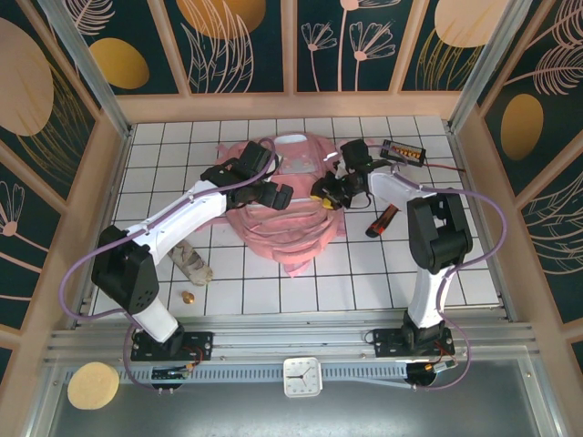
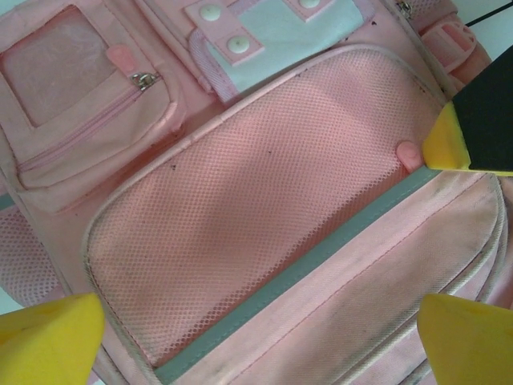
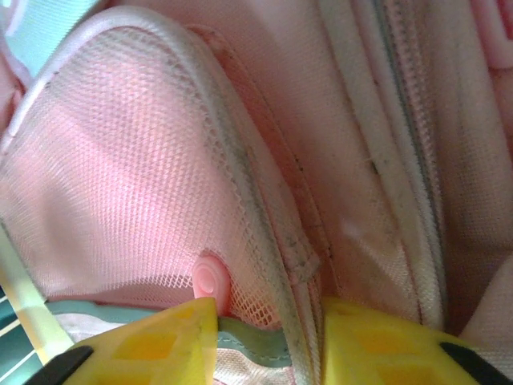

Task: Pack the student bag

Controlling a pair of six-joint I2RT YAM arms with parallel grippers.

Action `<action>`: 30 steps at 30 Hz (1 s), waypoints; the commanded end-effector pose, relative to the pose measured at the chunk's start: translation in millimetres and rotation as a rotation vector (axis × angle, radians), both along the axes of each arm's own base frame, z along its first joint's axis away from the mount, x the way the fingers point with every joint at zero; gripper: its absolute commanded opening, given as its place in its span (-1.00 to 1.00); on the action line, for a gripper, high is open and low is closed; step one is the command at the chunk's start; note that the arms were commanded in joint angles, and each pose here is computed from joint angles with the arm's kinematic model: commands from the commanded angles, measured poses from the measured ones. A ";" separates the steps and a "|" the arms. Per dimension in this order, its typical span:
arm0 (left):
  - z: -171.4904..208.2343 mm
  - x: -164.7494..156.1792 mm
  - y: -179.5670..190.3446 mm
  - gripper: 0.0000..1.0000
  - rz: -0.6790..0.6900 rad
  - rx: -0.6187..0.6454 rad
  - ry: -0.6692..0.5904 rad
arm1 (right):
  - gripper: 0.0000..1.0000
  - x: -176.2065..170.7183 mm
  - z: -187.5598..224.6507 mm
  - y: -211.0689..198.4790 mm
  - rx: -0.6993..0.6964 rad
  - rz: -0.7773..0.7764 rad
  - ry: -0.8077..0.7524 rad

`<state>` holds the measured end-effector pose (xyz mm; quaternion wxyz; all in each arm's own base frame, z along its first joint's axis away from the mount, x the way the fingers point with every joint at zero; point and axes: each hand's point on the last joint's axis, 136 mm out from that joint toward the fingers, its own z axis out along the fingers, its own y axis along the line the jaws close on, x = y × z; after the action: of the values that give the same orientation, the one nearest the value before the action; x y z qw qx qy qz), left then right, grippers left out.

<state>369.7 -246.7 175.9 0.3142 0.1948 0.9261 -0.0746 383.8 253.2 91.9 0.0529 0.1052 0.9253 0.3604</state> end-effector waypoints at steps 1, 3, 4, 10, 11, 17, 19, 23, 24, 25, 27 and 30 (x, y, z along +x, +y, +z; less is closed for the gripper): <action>-3.3 -2.0 6.9 0.97 -0.003 0.043 0.002 | -0.35 8.8 27.6 23.7 0.081 0.024 -0.063; -4.1 -2.7 8.1 0.98 -0.004 0.049 0.002 | -0.37 8.3 36.1 25.5 0.095 0.018 -0.072; -4.1 -2.6 8.5 0.97 -0.005 0.050 -0.001 | -0.38 8.7 39.9 25.5 0.101 0.011 -0.074; -10.6 -5.8 10.6 0.98 -0.031 0.076 0.003 | -0.72 14.2 59.8 32.1 0.169 -0.017 -0.090; -11.1 -6.6 10.5 0.97 -0.042 0.078 0.001 | -0.84 14.5 62.8 35.2 0.186 -0.019 -0.087; -29.3 -19.3 12.0 0.97 -0.155 0.188 -0.030 | -1.00 17.6 82.1 44.8 0.262 -0.030 -0.083; -39.0 -23.1 12.1 0.97 -0.193 0.230 -0.033 | -1.00 17.2 87.5 45.4 0.279 -0.031 -0.080; -44.4 -18.3 12.9 0.96 -0.191 0.253 -0.050 | -1.00 17.8 92.9 44.8 0.279 -0.029 -0.081; -42.9 -15.3 12.0 0.94 -0.186 0.253 -0.059 | -1.00 18.1 94.2 44.3 0.278 -0.029 -0.085; -41.4 -12.5 10.3 0.91 -0.182 0.250 -0.065 | -1.00 17.6 95.0 44.7 0.277 -0.027 -0.085; -38.1 -7.0 6.0 0.85 -0.177 0.241 -0.074 | -1.00 17.1 94.6 44.4 0.276 -0.026 -0.081; -35.1 1.9 2.7 0.77 -0.162 0.247 -0.087 | -1.00 15.6 93.0 43.7 0.267 -0.024 -0.077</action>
<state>354.7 -236.7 130.3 0.2953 0.3122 0.9028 0.0143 395.4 284.8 134.0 0.0445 0.1438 0.8853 0.4400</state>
